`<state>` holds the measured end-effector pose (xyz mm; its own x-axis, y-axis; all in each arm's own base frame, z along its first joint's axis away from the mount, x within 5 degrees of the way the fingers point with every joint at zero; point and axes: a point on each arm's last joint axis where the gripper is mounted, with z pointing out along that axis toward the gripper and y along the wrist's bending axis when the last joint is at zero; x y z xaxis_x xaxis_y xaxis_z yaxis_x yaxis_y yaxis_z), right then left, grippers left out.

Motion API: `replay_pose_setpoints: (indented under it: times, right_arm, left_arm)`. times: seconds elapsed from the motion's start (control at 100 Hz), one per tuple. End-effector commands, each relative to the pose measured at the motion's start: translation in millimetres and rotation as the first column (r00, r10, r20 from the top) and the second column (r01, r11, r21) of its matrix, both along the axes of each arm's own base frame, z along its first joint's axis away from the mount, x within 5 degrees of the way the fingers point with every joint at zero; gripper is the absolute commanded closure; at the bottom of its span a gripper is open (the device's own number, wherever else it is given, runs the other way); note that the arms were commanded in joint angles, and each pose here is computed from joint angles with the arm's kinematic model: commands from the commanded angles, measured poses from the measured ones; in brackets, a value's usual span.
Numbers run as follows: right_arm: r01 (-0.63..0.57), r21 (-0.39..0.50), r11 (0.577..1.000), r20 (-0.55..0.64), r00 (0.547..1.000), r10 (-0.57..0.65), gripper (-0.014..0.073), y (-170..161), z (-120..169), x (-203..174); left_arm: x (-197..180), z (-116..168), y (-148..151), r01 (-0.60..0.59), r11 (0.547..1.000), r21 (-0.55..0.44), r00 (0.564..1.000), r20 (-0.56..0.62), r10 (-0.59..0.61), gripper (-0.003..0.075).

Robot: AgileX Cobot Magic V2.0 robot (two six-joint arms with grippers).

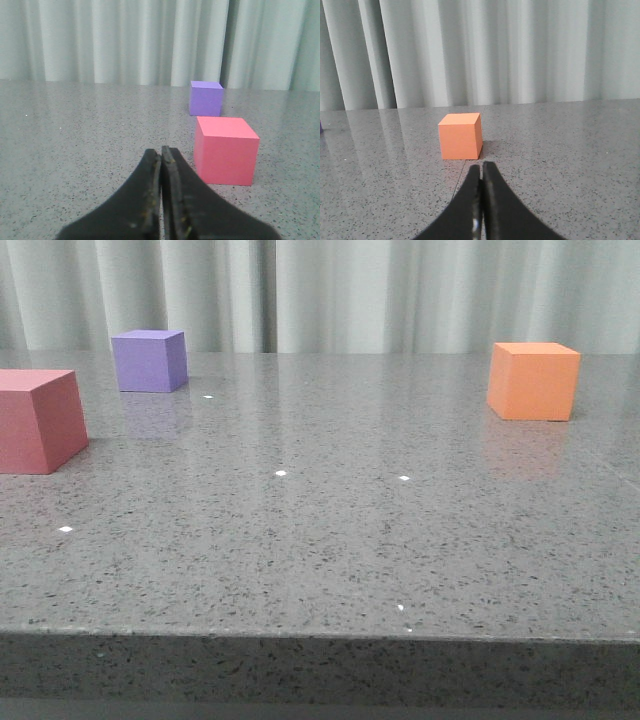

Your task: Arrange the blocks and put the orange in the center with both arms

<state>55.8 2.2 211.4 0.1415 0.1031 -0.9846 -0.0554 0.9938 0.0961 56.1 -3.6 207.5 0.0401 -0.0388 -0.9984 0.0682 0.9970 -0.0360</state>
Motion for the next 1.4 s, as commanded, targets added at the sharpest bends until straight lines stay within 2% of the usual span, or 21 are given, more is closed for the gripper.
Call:
replay_pose_setpoints:
  times: [0.0,0.29,0.48,0.57,0.71,0.86,1.02,1.16,1.3,1.39]
  right_arm:
    - [0.01,-0.009,1.0,0.104,0.994,-0.009,0.0663,-1,11,-4]
    - [0.01,-0.009,1.0,0.109,0.994,-0.009,0.0663,-1,14,-4]
    - [0.009,-0.008,1.0,0.136,0.991,-0.008,0.0663,-1,42,-10]
    - [0.007,-0.011,1.0,0.087,0.996,-0.006,0.0663,-1,61,-11]
    - [-0.001,-0.02,1.0,-0.099,0.995,-0.001,0.0663,0,90,-5]
    - [-0.012,-0.029,1.0,-0.335,0.942,0.002,0.0663,1,120,8]
    - [-0.025,-0.022,0.999,-0.499,0.866,0.011,0.0663,3,146,29]
    - [-0.04,0.01,0.999,-0.598,0.801,0.038,0.0663,6,152,48]
    - [-0.043,0.011,0.999,-0.662,0.749,0.039,0.0653,7,145,58]
    - [-0.045,0.011,0.999,-0.7,0.713,0.04,0.0552,7,141,59]
  left_arm:
    - [-1,-6,-1,0.009,1.0,-0.005,0.998,0.061,-0.009,0.0741]
    - [-1,-6,-1,0.009,1.0,-0.005,0.998,0.061,-0.009,0.0741]
    - [-1,-6,-1,0.009,1.0,-0.005,0.998,0.061,-0.009,0.0741]
    - [-1,-6,-1,0.009,1.0,-0.005,0.998,0.061,-0.009,0.0741]
    - [-1,-6,-1,0.009,1.0,-0.005,0.998,0.061,-0.009,0.0741]
    - [-1,-6,-1,0.009,1.0,-0.005,0.998,0.061,-0.009,0.0741]
    - [-1,-6,-1,0.009,1.0,-0.005,0.998,0.061,-0.009,0.0741]
    - [-1,-6,-1,0.009,1.0,-0.005,0.998,0.061,-0.009,0.0741]
    - [-1,-6,-1,0.009,1.0,-0.005,0.998,0.061,-0.009,0.0741]
    - [-1,-6,-1,0.009,1.0,-0.005,0.998,0.061,-0.009,0.0741]
